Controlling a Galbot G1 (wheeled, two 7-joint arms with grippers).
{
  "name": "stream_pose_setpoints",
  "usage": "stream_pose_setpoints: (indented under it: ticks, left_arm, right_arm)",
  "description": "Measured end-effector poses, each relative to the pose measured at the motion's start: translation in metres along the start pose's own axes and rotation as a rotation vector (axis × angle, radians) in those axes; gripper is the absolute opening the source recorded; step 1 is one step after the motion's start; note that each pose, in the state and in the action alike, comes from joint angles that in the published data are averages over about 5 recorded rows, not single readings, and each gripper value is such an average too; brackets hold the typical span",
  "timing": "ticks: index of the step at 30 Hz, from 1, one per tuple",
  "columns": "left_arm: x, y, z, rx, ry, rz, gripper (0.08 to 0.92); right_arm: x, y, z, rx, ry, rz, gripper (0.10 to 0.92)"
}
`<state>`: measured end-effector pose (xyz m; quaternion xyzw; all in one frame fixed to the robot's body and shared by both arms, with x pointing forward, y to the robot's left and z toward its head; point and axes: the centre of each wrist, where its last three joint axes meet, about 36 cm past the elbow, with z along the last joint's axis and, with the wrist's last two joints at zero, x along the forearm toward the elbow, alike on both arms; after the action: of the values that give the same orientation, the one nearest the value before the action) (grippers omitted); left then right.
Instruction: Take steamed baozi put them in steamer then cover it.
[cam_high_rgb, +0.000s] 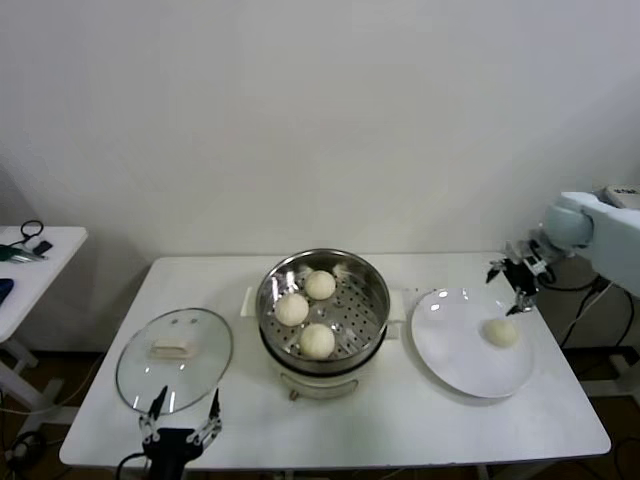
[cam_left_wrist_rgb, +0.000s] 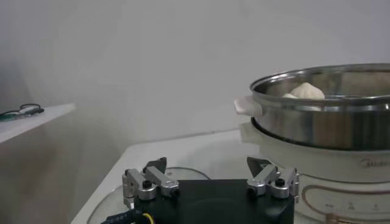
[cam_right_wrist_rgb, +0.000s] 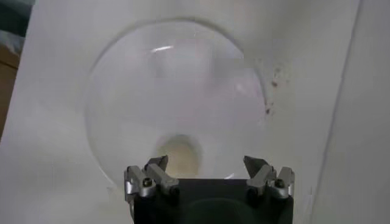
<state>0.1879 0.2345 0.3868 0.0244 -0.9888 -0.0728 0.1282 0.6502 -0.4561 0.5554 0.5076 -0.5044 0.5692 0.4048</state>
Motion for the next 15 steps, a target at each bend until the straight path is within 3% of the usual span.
stream_pose_setpoints:
  ticks: [15]
  left_arm:
    - [0.001,0.0,0.005,-0.004,0.01,-0.005,0.823]
  right_arm:
    - [-0.073,0.019,0.021,-0.109,0.024,-0.029,0.823]
